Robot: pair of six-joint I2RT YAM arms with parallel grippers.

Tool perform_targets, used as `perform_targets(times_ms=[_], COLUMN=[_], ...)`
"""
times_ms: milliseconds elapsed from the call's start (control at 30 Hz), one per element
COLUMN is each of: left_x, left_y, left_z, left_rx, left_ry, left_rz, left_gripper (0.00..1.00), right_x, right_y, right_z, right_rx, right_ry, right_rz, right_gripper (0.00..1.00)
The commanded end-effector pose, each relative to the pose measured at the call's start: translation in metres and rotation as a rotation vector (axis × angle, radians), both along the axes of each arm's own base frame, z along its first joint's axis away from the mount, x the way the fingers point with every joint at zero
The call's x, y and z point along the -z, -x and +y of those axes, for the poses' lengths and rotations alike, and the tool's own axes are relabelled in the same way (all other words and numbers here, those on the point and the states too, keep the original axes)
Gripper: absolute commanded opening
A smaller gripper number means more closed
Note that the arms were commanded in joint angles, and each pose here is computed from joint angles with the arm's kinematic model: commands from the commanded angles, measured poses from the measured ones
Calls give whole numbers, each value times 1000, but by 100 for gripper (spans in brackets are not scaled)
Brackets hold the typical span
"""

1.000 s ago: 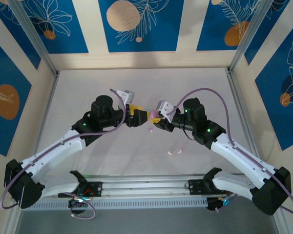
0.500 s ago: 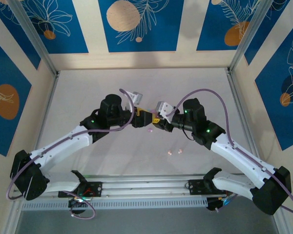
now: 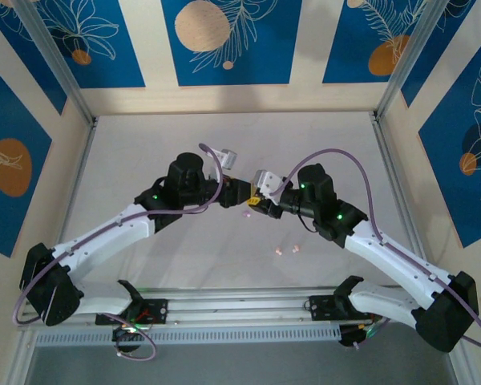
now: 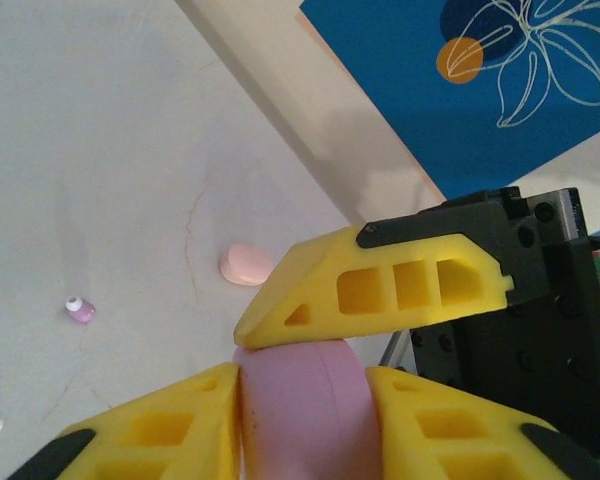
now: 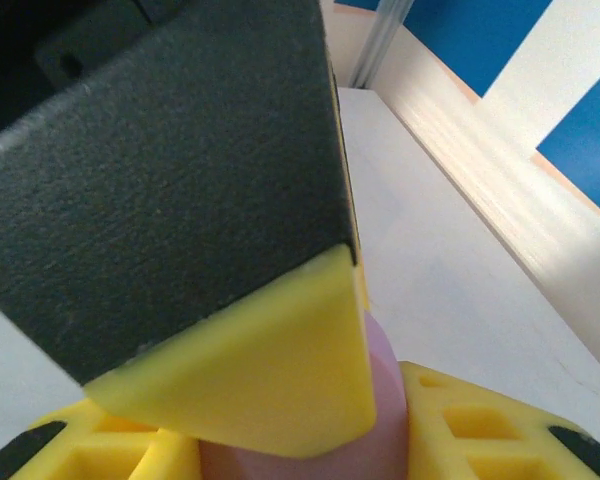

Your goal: Insert the wireless bluetooth earbuds into the charging case

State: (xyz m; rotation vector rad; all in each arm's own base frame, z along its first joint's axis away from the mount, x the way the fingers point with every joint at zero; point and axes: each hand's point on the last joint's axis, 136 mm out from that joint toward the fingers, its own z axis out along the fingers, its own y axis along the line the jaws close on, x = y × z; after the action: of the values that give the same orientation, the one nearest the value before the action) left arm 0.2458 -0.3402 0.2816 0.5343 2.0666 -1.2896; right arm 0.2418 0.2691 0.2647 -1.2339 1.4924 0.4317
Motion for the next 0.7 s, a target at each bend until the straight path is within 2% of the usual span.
perform_targets(times_ms=[0,67,267,333,467,667], left_x=[1,0,-15,-21,-30,-38], left_y=[0,-1,-4,-4,-2,5], left_z=[-4,-2,7,10,14,7], left_rx=[5,-9,-78,-97,-112,-62], left_ry=[-12,-9,56,94,182,274], left_rz=[31,29,22,43,98,165], left_gripper=[26,18,14,13,13,13], right_x=[-14,-16,-12,-9,1,-15], right_y=[2,1,2,5,22,10], right_z=[8,7,0,-3,-6,-10], right_rx=[-9,2,27,16,-118,-89], right_ry=[-1,-7,-22,-39,-44,-118], right_rz=[-114,-127,-141,-132,-91,-134], right_gripper=[35,36,45,52,58,57])
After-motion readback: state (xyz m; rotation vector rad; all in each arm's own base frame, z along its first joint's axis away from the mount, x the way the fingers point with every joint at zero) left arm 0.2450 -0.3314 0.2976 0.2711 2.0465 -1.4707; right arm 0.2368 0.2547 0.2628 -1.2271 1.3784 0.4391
